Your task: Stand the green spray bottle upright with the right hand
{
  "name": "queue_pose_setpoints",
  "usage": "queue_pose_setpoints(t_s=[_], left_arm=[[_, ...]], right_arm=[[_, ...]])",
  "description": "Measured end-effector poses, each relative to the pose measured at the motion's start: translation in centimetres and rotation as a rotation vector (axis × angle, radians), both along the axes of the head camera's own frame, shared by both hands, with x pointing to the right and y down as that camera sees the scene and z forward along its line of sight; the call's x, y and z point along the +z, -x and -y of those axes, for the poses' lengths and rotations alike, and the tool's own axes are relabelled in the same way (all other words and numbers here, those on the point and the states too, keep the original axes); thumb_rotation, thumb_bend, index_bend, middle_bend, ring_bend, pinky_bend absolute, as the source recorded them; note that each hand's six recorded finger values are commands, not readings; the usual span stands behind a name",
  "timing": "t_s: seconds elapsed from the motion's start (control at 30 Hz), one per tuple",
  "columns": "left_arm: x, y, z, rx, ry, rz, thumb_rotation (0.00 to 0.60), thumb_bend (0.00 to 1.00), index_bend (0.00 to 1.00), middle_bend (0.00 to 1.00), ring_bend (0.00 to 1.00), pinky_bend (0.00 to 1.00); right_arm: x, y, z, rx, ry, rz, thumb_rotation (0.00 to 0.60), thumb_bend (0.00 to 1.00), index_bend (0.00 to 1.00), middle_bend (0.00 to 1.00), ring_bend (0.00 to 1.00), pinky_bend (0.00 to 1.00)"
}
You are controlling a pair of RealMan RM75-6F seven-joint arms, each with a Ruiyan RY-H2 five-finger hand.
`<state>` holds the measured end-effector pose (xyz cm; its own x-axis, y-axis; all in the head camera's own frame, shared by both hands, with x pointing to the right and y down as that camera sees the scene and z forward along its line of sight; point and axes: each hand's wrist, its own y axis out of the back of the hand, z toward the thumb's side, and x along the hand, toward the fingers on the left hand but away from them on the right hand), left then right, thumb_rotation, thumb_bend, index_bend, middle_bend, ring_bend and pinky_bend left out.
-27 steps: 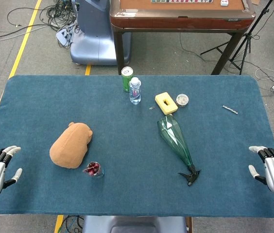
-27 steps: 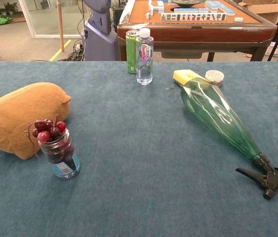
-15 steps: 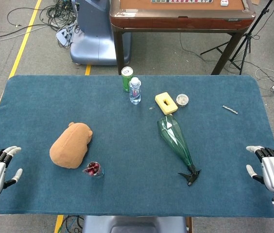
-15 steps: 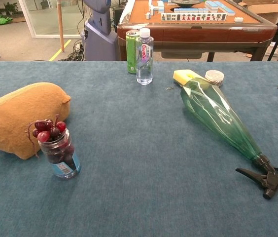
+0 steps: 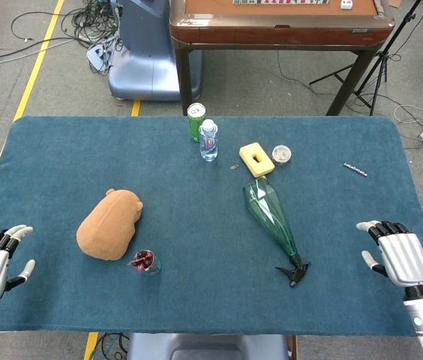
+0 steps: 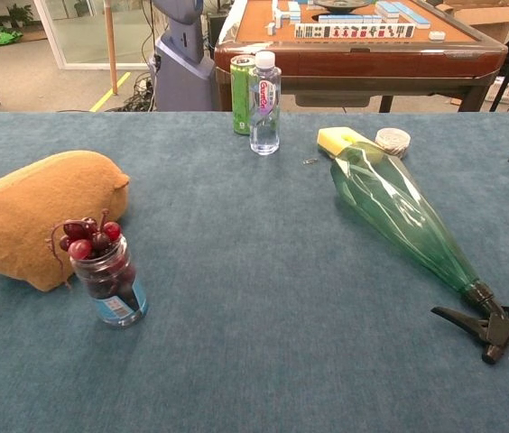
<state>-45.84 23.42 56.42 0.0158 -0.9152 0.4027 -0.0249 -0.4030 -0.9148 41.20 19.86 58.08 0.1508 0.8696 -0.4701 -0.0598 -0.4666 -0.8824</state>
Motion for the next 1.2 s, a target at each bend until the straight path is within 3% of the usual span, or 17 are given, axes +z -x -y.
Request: queue_pose_setpoints(t_s=[0.3,0.47,0.87,1.2], left_arm=[[-0.2,0.2,-0.1,-0.002,0.000,0.004,0.600,0.33,0.25,0.23,0.21,0.25],[-0.2,-0.1,-0.2,0.003,0.001,0.001,0.600,0.33,0.27,0.23,0.21,0.25],[-0.5,-0.4,-0.3,0.008,-0.001,0.000,0.600,0.33,0.30,0.23,0.21,0.25],[-0.4,-0.1,-0.5,0.002,0.004,0.002,0.600,0.33,0.30,0.23,0.21,0.25]], right_arm=[[2.4,1.5,0.4,-0.062,0.140,0.016,0.600,0.43,0.31,0.36,0.30,0.37],[4.1,2.1,0.3,-0.087,0.235,0.010,0.600,0.52,0.14,0.26,0.22,0.33],[7.5,4.9,0.1,-0.151,0.388,0.044,0.600,0.79,0.12,0.23,0.18,0.28],[10.2,7.7,0.0,-0.220,0.458,0.075,0.600,0.83,0.12,0.23,0.17,0.27]])
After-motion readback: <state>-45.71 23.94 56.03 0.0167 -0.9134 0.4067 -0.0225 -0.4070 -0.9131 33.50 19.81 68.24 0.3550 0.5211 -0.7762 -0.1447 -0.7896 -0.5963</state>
